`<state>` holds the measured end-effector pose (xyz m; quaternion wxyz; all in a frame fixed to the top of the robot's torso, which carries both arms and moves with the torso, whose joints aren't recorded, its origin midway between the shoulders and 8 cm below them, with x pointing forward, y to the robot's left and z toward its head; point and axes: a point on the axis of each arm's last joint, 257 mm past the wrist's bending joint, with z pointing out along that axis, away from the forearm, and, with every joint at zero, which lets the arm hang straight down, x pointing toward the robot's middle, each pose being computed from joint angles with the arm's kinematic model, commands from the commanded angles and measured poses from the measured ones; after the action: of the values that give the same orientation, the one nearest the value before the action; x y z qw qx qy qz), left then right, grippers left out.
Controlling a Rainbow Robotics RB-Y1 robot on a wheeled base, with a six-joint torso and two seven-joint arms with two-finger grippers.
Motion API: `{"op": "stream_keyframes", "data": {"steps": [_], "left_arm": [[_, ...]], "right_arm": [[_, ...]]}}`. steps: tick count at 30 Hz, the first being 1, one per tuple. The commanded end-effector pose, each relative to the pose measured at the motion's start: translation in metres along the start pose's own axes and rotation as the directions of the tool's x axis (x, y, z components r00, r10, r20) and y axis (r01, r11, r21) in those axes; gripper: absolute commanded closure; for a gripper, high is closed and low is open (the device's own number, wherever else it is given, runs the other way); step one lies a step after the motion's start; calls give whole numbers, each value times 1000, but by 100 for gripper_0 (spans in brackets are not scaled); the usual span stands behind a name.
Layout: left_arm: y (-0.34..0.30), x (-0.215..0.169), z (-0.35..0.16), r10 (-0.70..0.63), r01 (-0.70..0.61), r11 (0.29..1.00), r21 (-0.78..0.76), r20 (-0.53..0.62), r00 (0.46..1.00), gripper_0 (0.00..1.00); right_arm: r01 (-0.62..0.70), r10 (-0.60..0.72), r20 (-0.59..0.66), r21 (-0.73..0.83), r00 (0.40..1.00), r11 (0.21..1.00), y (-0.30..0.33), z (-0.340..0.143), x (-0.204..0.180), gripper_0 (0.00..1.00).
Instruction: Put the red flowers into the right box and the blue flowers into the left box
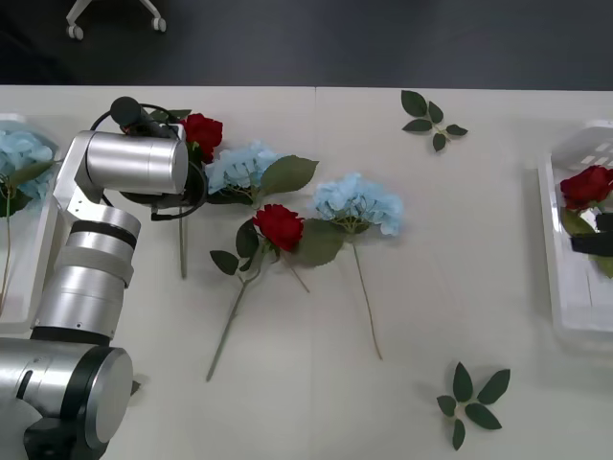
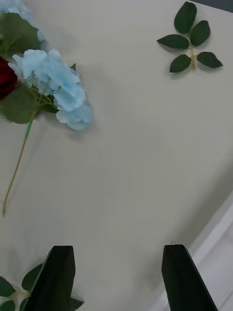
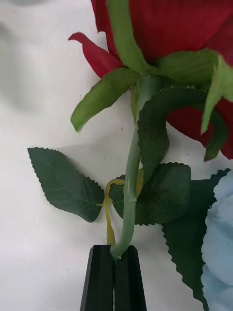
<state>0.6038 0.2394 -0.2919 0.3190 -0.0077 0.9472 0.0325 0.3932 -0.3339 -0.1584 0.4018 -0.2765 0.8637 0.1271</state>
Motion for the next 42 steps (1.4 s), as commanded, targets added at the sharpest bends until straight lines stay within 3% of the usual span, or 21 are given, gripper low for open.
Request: {"op": "stream_keyframes", "data": {"steps": [1, 6, 13, 18, 25, 37, 42], "left_arm": [[2, -46, -29, -99, 93, 994, 48, 125, 987, 100], [-11, -63, -70, -115, 75, 984, 164, 246, 962, 100], [-34, -85, -134, -50, -89, 948, 306, 418, 907, 100], [-54, -86, -167, 0, -253, 876, 411, 524, 852, 100], [-83, -60, -206, 119, -534, 702, 471, 662, 740, 100], [-119, -16, -279, 76, -802, 400, 444, 856, 512, 100], [-130, 1, -307, -34, -820, 281, 499, 859, 511, 99]], "right_arm": [[-33, 35, 50, -49, 998, 998, 27, 10, -10, 48], [-24, 31, 72, -101, 997, 995, 57, 24, -8, 48], [-9, 29, 121, -165, 992, 986, 104, 58, 1, 48], [49, -16, 166, -199, 986, 979, 138, 77, 0, 48], [92, -8, 276, -294, 961, 951, 194, 96, -36, 48], [107, 72, 435, -374, 898, 921, 252, 104, -89, 47], [121, 90, 487, -385, 869, 915, 267, 101, -106, 47]]}}
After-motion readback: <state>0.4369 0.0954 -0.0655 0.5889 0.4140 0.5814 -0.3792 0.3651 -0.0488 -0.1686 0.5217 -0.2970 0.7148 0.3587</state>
